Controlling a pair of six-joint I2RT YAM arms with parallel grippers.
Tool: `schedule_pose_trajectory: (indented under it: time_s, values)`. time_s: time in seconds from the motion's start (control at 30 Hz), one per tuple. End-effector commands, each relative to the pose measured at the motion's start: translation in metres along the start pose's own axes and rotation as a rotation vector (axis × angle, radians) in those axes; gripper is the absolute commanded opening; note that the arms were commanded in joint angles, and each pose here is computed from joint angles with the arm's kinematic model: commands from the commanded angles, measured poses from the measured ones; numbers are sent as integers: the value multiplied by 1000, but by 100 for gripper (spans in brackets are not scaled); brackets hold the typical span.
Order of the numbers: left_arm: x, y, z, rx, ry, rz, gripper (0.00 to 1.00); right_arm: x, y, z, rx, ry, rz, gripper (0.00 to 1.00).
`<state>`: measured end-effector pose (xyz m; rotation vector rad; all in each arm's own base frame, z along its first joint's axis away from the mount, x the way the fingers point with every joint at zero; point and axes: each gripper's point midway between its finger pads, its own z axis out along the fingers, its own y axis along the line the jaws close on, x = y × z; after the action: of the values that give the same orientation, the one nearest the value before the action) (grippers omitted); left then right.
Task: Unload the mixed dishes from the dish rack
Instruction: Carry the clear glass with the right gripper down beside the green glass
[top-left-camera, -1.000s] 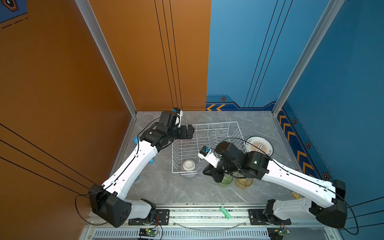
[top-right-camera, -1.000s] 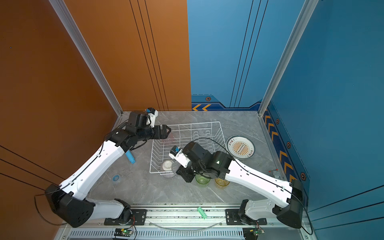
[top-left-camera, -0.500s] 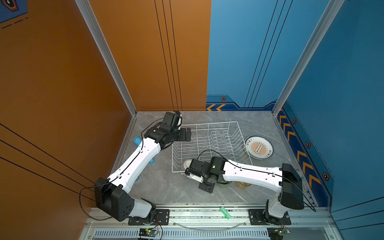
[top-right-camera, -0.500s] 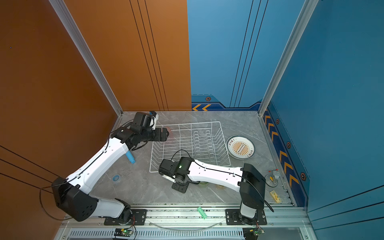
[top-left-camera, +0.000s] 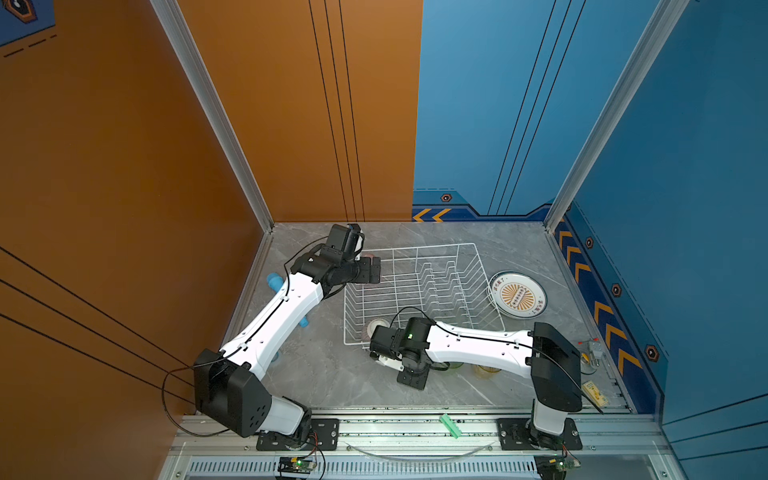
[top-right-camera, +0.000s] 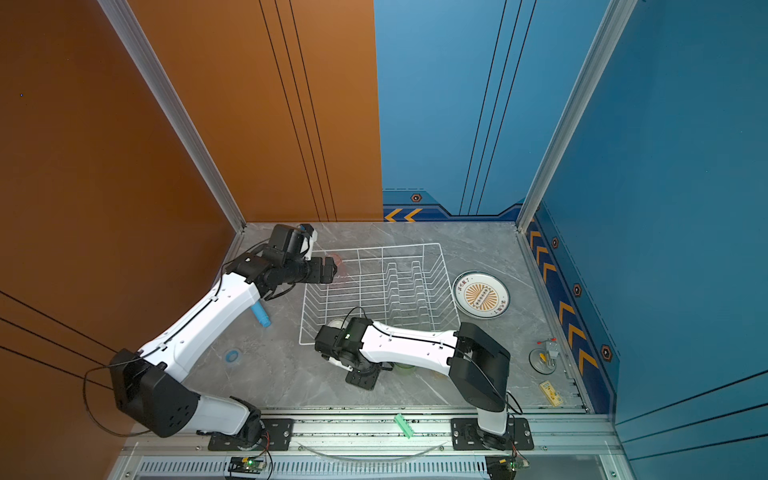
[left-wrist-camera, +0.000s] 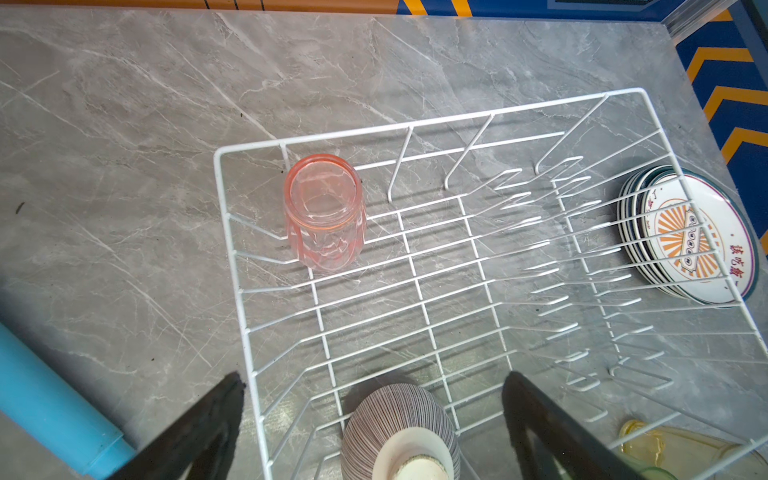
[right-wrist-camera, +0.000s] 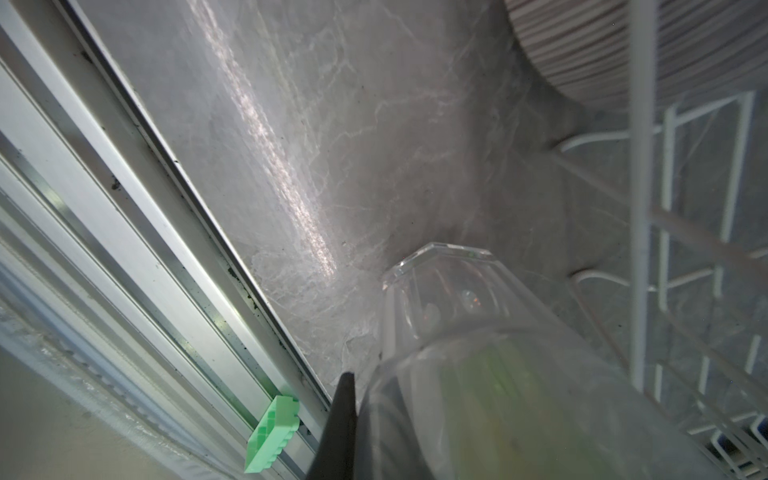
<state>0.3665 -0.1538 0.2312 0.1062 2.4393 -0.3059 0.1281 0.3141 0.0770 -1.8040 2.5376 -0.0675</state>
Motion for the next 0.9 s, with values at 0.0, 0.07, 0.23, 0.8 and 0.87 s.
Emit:
schedule_pose_trajectory:
  time_s: [0.0, 0.07, 0.23, 0.8, 0.87]
  values:
    - [9, 6, 7, -12, 38, 10, 98, 0, -2, -1, -11, 23, -4, 0]
    - [10, 6, 8, -14, 40, 10, 98, -1, -2, 1, -12, 25, -3, 0]
    - [12, 7, 12, -22, 53, 11, 98, -4, -6, 4, -21, 13, 11, 0]
    - [19, 10, 19, -50, 87, 28, 98, -6, -8, 5, -26, 3, 27, 36]
    - [20, 10, 20, -58, 93, 33, 98, -8, -10, 0, -22, -16, 32, 42]
